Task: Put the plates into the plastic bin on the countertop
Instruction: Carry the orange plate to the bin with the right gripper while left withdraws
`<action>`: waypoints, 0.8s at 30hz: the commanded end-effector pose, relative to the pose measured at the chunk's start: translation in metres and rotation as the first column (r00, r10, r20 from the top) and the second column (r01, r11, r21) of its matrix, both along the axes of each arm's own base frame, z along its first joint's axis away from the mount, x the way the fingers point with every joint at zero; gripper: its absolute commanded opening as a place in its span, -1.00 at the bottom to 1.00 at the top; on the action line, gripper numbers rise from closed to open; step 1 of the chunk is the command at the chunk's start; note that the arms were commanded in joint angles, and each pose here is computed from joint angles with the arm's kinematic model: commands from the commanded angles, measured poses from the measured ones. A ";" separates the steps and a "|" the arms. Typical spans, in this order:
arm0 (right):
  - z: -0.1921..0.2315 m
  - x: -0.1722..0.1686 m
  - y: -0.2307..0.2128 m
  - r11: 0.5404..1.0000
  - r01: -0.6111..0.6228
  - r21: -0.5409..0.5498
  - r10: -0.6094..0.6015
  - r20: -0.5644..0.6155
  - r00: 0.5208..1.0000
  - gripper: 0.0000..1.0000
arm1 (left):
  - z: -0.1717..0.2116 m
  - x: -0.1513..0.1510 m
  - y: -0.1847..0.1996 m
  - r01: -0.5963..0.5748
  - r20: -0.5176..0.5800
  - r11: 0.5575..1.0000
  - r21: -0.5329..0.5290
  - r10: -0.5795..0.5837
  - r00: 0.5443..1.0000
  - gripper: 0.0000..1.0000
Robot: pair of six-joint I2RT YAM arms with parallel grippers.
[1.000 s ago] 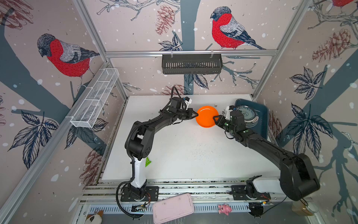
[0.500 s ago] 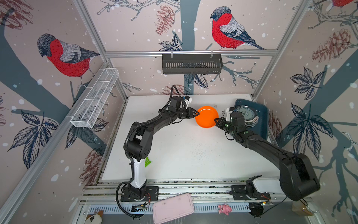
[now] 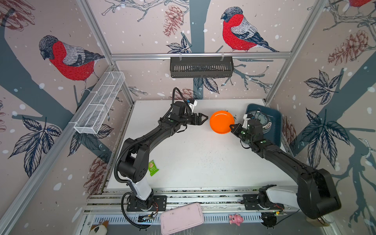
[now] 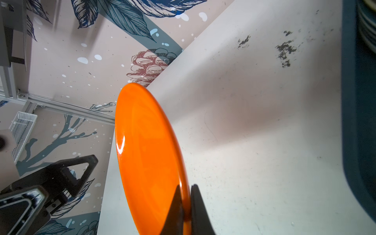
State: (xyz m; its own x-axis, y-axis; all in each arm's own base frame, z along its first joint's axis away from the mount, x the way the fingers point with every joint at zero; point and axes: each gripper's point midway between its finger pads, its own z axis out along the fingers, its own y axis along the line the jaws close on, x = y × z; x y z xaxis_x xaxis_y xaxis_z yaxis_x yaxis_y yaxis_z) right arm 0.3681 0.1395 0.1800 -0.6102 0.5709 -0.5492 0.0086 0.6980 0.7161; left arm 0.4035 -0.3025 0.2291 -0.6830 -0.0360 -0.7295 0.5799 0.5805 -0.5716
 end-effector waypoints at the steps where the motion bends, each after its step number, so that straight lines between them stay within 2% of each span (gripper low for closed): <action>1: 0.014 0.003 -0.011 0.999 0.029 0.033 -0.030 0.044 0.999 -0.96 | 0.014 -0.002 0.012 -0.039 0.106 0.998 0.044 0.035 0.994 0.74; 5: 0.017 0.001 -0.033 0.995 0.084 0.059 -0.087 0.056 0.995 -0.97 | 0.031 -0.019 0.024 -0.091 0.157 0.995 0.049 0.082 0.984 0.79; 11: 0.021 -0.006 -0.069 0.980 0.183 0.079 -0.188 0.056 0.981 -0.96 | 0.034 -0.054 0.034 -0.070 0.148 0.990 0.122 0.052 0.988 0.79; 14: 0.025 -0.010 -0.086 0.966 0.246 0.077 -0.251 0.070 0.965 -0.97 | 0.043 -0.072 0.034 -0.043 0.192 0.990 0.138 0.016 0.981 0.82; 18: 0.028 -0.014 -0.104 0.950 0.298 0.090 -0.305 0.079 0.949 -0.97 | 0.058 -0.092 0.026 0.010 0.281 0.992 0.123 -0.044 0.959 0.92; 20: 0.028 -0.016 -0.110 0.943 0.319 0.091 -0.326 0.076 0.942 -0.97 | 0.061 -0.096 0.023 0.028 0.308 0.996 0.081 -0.052 0.950 0.92; 24: 0.023 -0.019 -0.120 0.933 0.346 0.100 -0.353 0.061 0.934 -0.97 | 0.035 -0.103 0.018 0.062 0.249 0.995 0.073 -0.079 0.965 0.92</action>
